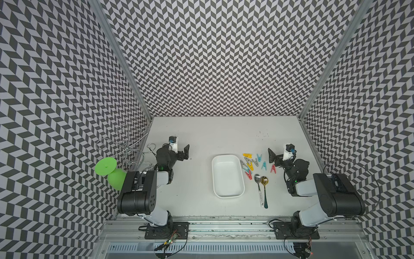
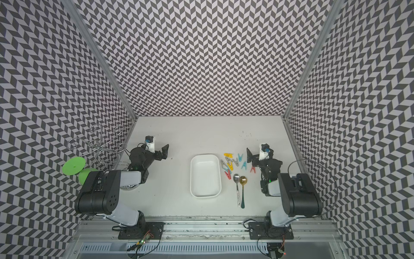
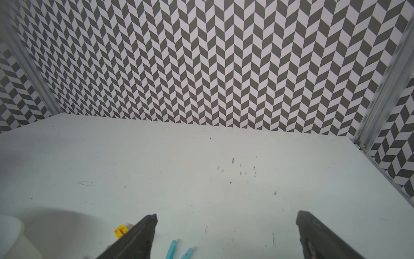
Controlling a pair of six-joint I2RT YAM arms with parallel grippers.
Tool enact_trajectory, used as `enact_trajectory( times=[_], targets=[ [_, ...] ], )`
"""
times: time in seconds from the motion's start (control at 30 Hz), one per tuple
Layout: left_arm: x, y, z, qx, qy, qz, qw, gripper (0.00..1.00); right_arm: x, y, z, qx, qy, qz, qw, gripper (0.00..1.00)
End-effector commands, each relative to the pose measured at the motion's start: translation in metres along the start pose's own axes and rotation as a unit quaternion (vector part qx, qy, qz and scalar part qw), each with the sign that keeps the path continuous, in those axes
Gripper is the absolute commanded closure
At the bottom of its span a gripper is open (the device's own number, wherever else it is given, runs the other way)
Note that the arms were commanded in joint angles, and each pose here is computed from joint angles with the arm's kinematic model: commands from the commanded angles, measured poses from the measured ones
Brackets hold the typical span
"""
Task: Take the clothespins out of the storage box
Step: Reset both arms
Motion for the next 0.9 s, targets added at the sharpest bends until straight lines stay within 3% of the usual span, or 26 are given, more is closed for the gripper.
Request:
enact_trajectory(
  times=[0.0,0.27,0.57,0.87],
  targets=[
    [0.001,0.004,0.002,-0.002,0.019,0.009,1.000,0.00,-0.001,0.012,-0.001,-0.026,-0.004,-0.003,1.000,0.00],
    [0.010,0.003,0.003,0.011,0.070,0.001,0.997,0.00,-0.002,0.011,0.003,-0.021,-0.018,-0.005,1.000,0.00],
    [0.013,0.002,0.000,0.006,0.070,-0.011,0.997,0.00,-0.001,0.010,0.004,-0.016,-0.020,-0.005,1.000,0.00],
    [0.011,0.005,-0.022,-0.035,0.094,-0.003,0.995,0.00,-0.001,0.010,0.005,-0.015,-0.021,-0.004,1.000,0.01]
  ],
)
Point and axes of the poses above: each gripper's point midway between its finger pads, its own z axis out along the fingers, its own x axis along the line the jaws close on, y = z × x, the point moved 3 cm from there along -z, back along the fingers, and after that the axes turned 11 degrees about z, right-handed, at the moved point
